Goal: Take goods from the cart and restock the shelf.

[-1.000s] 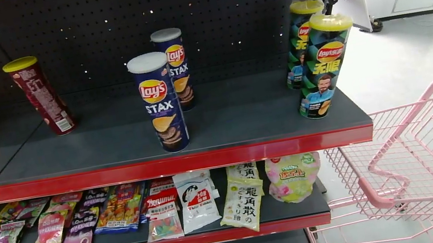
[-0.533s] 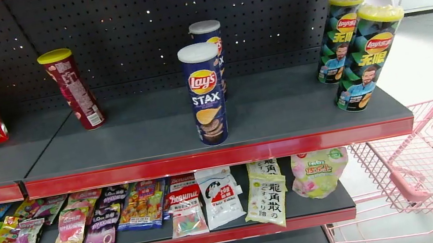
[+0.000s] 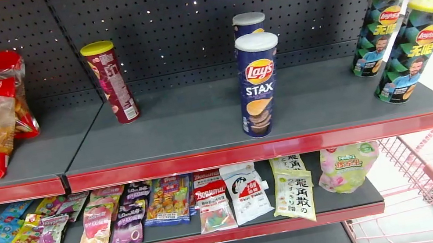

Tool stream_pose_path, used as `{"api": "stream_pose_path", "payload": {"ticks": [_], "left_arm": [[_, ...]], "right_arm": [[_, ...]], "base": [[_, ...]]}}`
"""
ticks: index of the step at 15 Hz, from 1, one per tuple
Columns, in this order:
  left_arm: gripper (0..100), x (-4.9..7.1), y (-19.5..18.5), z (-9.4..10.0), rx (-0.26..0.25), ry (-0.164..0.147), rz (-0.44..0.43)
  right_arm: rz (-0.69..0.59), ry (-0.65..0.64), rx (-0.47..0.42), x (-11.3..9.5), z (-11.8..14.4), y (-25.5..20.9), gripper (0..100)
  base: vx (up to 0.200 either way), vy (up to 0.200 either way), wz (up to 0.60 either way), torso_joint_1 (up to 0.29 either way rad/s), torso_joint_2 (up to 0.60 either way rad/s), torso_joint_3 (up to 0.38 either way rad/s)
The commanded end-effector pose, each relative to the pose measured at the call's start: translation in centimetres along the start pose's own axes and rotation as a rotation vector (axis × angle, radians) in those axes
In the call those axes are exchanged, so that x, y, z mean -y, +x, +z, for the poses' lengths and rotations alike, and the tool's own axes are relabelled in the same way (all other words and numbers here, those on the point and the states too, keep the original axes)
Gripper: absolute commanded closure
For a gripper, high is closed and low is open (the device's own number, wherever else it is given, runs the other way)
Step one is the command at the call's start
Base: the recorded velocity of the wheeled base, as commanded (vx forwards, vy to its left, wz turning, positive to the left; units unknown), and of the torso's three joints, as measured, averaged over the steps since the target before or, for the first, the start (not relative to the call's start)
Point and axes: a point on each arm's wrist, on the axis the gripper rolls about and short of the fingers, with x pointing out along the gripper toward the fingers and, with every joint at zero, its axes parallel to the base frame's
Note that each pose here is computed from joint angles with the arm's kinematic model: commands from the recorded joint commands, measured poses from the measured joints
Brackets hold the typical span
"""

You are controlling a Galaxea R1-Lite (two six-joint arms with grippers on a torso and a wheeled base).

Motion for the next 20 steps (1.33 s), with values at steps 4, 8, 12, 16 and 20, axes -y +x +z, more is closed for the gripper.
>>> {"api": "stream_pose_path", "payload": {"ticks": [4,8,12,16,20], "left_arm": [[0,0.0,0.02,0.01,-0.001,0.0,0.0],[0,0.0,0.02,0.01,-0.001,0.0,0.001],[0,0.0,0.02,0.01,-0.001,0.0,0.001],[0,0.0,0.0,0.01,0.001,0.0,0.0],[0,0.0,0.0,0.01,0.001,0.002,0.0]], "right_arm": [[0.001,-0.001,0.001,0.0,0.0,-0.03,100],[0.0,0.0,0.006,0.01,-0.05,-0.14,100],[0.0,0.0,0.004,-0.01,-0.11,-0.11,100],[0.0,0.0,0.006,-0.01,-0.16,-0.16,100],[0.0,0.0,0.006,-0.02,-0.26,-0.23,100]], "base": [[0.0,0.2,0.0,0.005,0.0,0.001],[0.0,0.2,0.0,0.001,0.0,0.002],[0.0,0.2,0.0,0.0,0.0,0.002],[0.0,0.2,0.0,0.004,0.0,0.005],[0.0,0.2,0.0,0.001,0.0,0.004]]}}
